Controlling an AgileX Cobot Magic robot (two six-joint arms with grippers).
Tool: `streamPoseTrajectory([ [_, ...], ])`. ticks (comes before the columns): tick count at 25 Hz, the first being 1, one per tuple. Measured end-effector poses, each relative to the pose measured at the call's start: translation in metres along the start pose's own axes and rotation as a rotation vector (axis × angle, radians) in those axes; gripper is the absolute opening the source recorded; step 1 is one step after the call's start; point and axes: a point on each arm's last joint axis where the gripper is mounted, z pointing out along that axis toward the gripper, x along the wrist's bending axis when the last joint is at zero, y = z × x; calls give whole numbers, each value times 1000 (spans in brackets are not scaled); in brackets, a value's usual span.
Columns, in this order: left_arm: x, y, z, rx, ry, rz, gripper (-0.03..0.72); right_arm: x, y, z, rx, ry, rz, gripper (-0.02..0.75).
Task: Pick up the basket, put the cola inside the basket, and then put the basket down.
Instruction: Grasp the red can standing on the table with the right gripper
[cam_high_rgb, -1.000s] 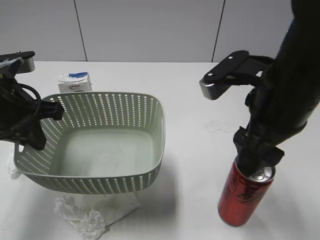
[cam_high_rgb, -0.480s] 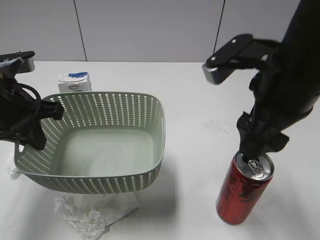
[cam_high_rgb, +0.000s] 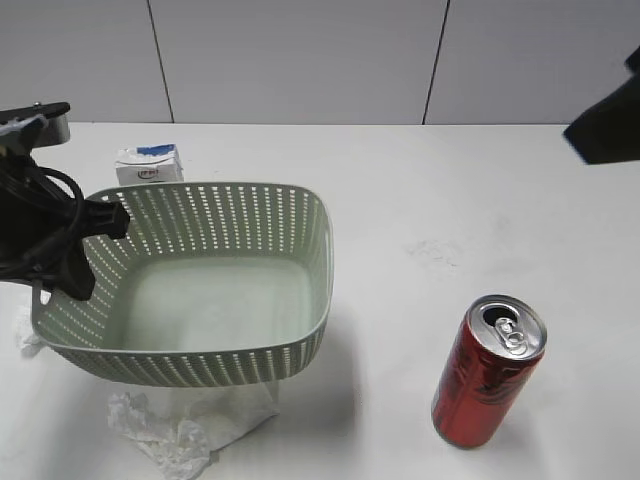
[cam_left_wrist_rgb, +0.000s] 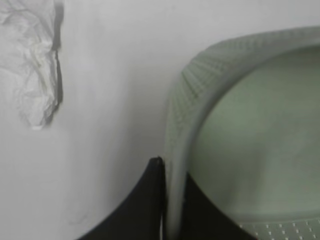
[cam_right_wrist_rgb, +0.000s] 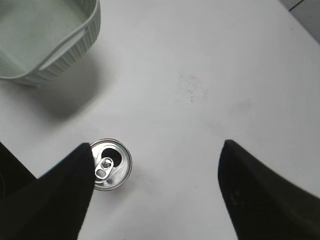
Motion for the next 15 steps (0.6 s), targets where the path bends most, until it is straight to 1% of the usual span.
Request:
streamPoseTrajectory([
  [3, -1, 0, 0, 3, -15, -13, -4, 1, -14, -33, -98, -21, 12, 583],
  [7, -2, 0, 0, 3, -22, -20, -4, 7, -46, -60, -177, -28, 33, 583],
  [11, -2, 0, 0, 2, -24, -21, -4, 17, -88, -76, -245, -28, 77, 583],
  [15, -5, 0, 4, 22, -21, -13, -4, 26, -134, -87, -341, -40, 108, 583],
])
